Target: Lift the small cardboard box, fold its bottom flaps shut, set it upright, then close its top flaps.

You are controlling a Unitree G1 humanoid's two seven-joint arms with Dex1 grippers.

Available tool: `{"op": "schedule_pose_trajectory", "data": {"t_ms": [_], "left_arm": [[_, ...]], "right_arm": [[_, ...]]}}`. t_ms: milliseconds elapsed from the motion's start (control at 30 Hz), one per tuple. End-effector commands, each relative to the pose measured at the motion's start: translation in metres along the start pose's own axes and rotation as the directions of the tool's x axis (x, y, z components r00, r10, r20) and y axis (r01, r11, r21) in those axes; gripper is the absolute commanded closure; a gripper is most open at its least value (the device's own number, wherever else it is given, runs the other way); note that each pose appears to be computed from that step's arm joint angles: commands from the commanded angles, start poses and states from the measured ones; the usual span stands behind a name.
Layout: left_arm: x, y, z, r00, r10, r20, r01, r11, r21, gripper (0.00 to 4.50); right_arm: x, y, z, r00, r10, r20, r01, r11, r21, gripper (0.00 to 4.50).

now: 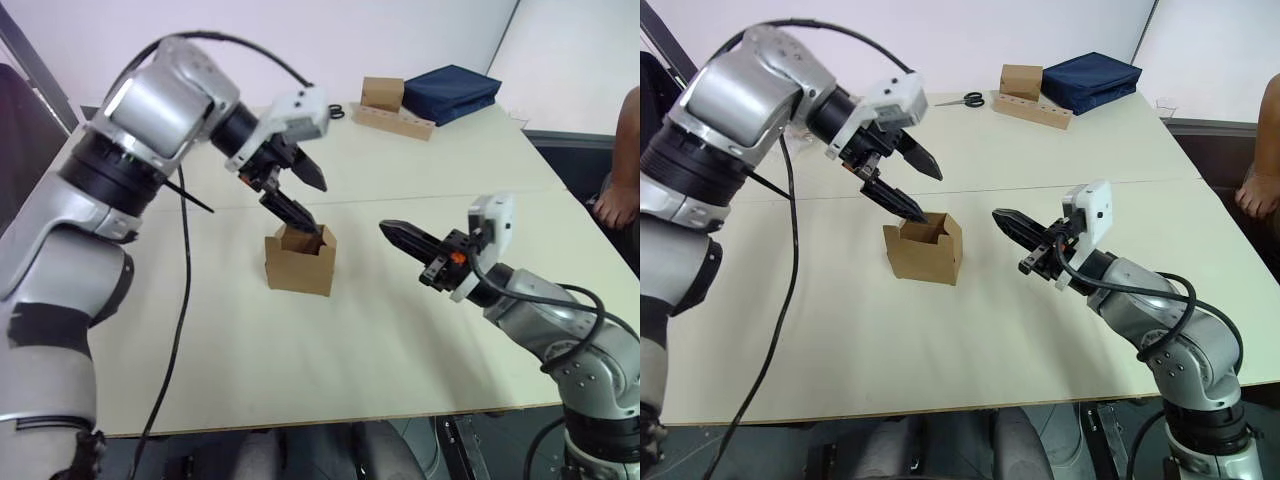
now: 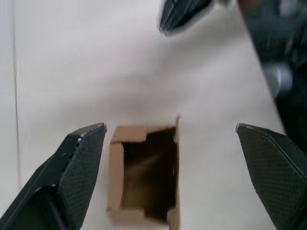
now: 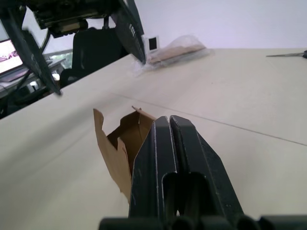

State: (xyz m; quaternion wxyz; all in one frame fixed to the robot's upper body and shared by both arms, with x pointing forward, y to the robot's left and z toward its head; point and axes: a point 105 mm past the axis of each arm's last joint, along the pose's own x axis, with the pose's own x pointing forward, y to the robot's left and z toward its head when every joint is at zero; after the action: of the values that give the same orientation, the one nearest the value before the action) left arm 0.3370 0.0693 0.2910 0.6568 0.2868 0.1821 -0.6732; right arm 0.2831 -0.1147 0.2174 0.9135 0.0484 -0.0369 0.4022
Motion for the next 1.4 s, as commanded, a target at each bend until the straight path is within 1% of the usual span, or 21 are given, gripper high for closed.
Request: {"op": "schedule_pose_trajectory", "data": {"t_ms": [33, 67, 133, 200, 233, 267, 333, 400, 433, 467, 600, 633, 667, 800, 900, 967, 1067, 1167, 1200, 1267, 1400], "left_arm": [[-0.022, 0.004, 0.015, 0.960, 0.102, 0.260, -0.095, 0.995, -0.041, 0.06], [-0.023, 0.004, 0.016, 0.952, 0.110, 0.286, -0.099, 0.994, -0.053, 0.06], [-0.028, 0.004, 0.013, 0.913, 0.140, 0.384, -0.125, 0.990, -0.063, 0.06], [-0.031, 0.007, 0.001, 0.866, 0.207, 0.455, -0.180, 0.978, -0.103, 0.06], [-0.031, 0.008, -0.009, 0.849, 0.251, 0.464, -0.212, 0.968, -0.135, 0.06], [-0.031, 0.009, -0.018, 0.831, 0.293, 0.472, -0.246, 0.956, -0.162, 0.27], [-0.031, 0.009, -0.031, 0.797, 0.359, 0.485, -0.287, 0.933, -0.218, 0.83], [-0.032, 0.009, -0.044, 0.761, 0.421, 0.493, -0.322, 0.906, -0.275, 1.71], [-0.032, 0.009, -0.051, 0.746, 0.451, 0.490, -0.351, 0.892, -0.286, 2.03], [-0.033, 0.010, -0.058, 0.728, 0.483, 0.487, -0.379, 0.875, -0.302, 2.51], [-0.035, 0.016, -0.086, 0.646, 0.621, 0.444, -0.468, 0.782, -0.412, 4.17], [-0.032, 0.016, -0.095, 0.637, 0.646, 0.421, -0.493, 0.761, -0.422, 4.42], [-0.028, 0.016, -0.102, 0.633, 0.662, 0.401, -0.507, 0.746, -0.432, 4.42], [-0.006, 0.013, -0.130, 0.634, 0.704, 0.322, -0.532, 0.698, -0.479, 4.42], [0.008, 0.012, -0.146, 0.644, 0.712, 0.280, -0.541, 0.683, -0.491, 4.42], [0.018, 0.010, -0.158, 0.654, 0.718, 0.238, -0.556, 0.669, -0.493, 4.42], [0.031, 0.001, -0.162, 0.688, 0.687, 0.235, -0.518, 0.691, -0.504, 4.42], [0.043, -0.010, -0.164, 0.728, 0.647, 0.229, -0.479, 0.718, -0.505, 4.42], [0.047, -0.018, -0.164, 0.761, 0.606, 0.232, -0.437, 0.743, -0.507, 4.42], [0.052, -0.028, -0.163, 0.797, 0.554, 0.239, -0.384, 0.772, -0.507, 4.42], [0.056, -0.042, -0.165, 0.828, 0.518, 0.216, -0.351, 0.778, -0.521, 4.42]], "right_arm": [[0.006, 0.000, 0.003, 1.000, 0.010, 0.017, -0.009, 0.999, -0.053, 4.50], [0.006, -0.001, 0.002, 1.000, 0.008, 0.014, -0.007, 0.998, -0.058, 4.50], [0.009, -0.004, -0.001, 1.000, -0.004, 0.009, 0.005, 0.998, -0.067, 4.50], [0.012, -0.006, -0.004, 1.000, -0.013, -0.003, 0.012, 0.997, -0.079, 4.50], [0.012, -0.007, -0.006, 1.000, -0.015, -0.013, 0.014, 0.996, -0.088, 4.50], [0.013, -0.007, -0.008, 1.000, -0.016, -0.018, 0.015, 0.996, -0.092, 4.50], [0.015, -0.006, -0.010, 1.000, -0.016, -0.022, 0.014, 0.996, -0.091, 4.50], [0.017, -0.006, -0.011, 1.000, -0.020, -0.024, 0.018, 0.996, -0.091, 4.50], [0.018, -0.007, -0.011, 0.999, -0.025, -0.023, 0.023, 0.996, -0.091, 4.50], [0.020, -0.008, -0.011, 0.999, -0.032, -0.024, 0.029, 0.995, -0.093, 4.50], [0.025, -0.016, -0.022, 0.994, -0.081, -0.073, 0.070, 0.988, -0.137, 4.50], [0.027, -0.019, -0.028, 0.991, -0.101, -0.093, 0.086, 0.985, -0.148, 4.50], [0.028, -0.021, -0.033, 0.987, -0.115, -0.112, 0.097, 0.982, -0.160, 4.50], [0.033, -0.025, -0.051, 0.974, -0.153, -0.169, 0.121, 0.975, -0.184, 4.50], [0.037, -0.026, -0.061, 0.965, -0.160, -0.206, 0.121, 0.975, -0.188, 4.50], [0.039, -0.022, -0.068, 0.964, -0.133, -0.230, 0.095, 0.981, -0.168, 4.50], [0.039, -0.019, -0.075, 0.959, -0.129, -0.253, 0.089, 0.983, -0.164, 4.50], [0.038, -0.011, -0.085, 0.951, -0.087, -0.296, 0.046, 0.989, -0.144, 4.50], [0.038, -0.008, -0.088, 0.949, -0.070, -0.308, 0.030, 0.991, -0.132, 4.50], [0.038, -0.006, -0.090, 0.946, -0.054, -0.319, 0.015, 0.992, -0.122, 4.50], [0.035, 0.000, -0.090, 0.941, -0.025, -0.338, -0.007, 0.996, -0.094, 4.50]]}}
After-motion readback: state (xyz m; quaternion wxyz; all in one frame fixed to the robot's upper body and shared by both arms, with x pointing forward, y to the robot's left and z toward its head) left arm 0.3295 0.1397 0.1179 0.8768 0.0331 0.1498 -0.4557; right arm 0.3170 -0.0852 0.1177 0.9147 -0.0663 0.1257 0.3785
